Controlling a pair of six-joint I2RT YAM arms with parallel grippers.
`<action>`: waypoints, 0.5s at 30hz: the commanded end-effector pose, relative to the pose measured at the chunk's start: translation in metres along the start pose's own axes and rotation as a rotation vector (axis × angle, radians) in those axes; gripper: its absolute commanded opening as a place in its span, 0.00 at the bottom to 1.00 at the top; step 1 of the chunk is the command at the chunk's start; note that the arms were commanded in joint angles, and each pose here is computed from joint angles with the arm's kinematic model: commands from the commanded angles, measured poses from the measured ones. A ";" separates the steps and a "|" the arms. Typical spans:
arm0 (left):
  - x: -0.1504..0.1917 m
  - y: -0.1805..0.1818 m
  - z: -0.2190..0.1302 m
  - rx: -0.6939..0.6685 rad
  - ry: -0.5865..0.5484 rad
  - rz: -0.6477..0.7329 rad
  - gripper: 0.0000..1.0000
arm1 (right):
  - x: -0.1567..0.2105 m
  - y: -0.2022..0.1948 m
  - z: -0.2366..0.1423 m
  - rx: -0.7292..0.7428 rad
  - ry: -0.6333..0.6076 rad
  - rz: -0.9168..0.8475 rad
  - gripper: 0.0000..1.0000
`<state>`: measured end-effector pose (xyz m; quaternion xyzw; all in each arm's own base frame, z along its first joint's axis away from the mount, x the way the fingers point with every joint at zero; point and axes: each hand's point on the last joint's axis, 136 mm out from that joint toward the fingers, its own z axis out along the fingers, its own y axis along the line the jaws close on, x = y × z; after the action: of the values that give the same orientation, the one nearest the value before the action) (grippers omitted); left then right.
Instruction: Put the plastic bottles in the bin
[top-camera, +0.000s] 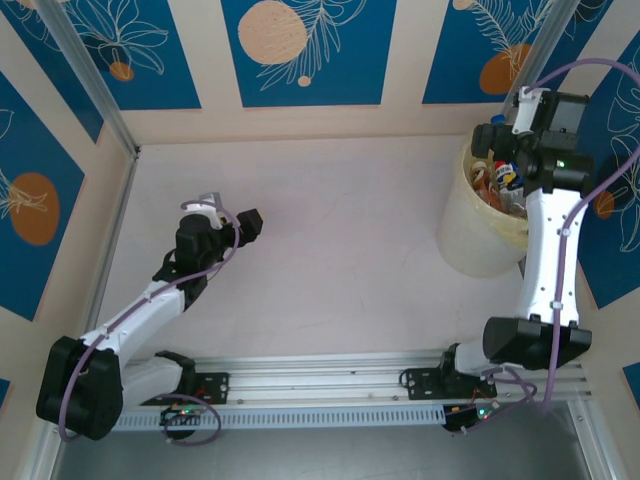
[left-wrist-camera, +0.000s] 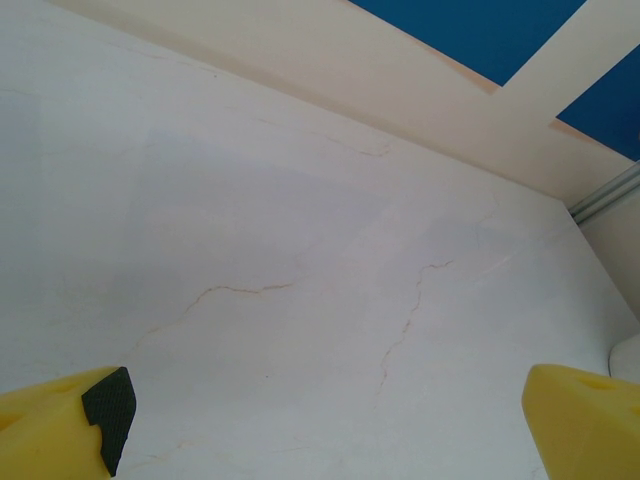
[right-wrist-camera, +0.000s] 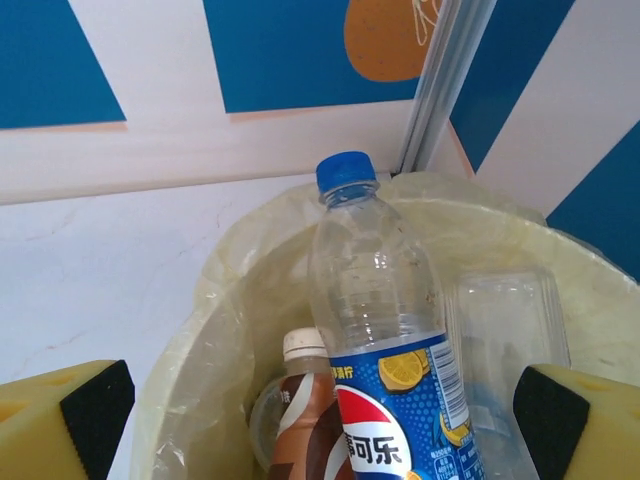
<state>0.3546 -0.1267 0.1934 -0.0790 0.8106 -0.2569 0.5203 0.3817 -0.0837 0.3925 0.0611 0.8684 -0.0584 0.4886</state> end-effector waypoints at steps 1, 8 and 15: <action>-0.003 0.004 0.001 -0.014 -0.009 0.004 1.00 | 0.018 -0.002 0.034 -0.046 0.051 0.076 1.00; -0.003 0.006 0.000 -0.019 -0.010 -0.003 1.00 | 0.055 -0.018 0.056 0.066 0.202 0.069 1.00; -0.001 0.005 0.003 -0.015 -0.003 -0.013 1.00 | 0.071 -0.049 0.061 0.261 0.250 -0.088 0.66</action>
<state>0.3554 -0.1252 0.1925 -0.0811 0.8110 -0.2554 0.5200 0.3944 -0.1299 0.3000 0.1146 0.9124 -0.1297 0.3710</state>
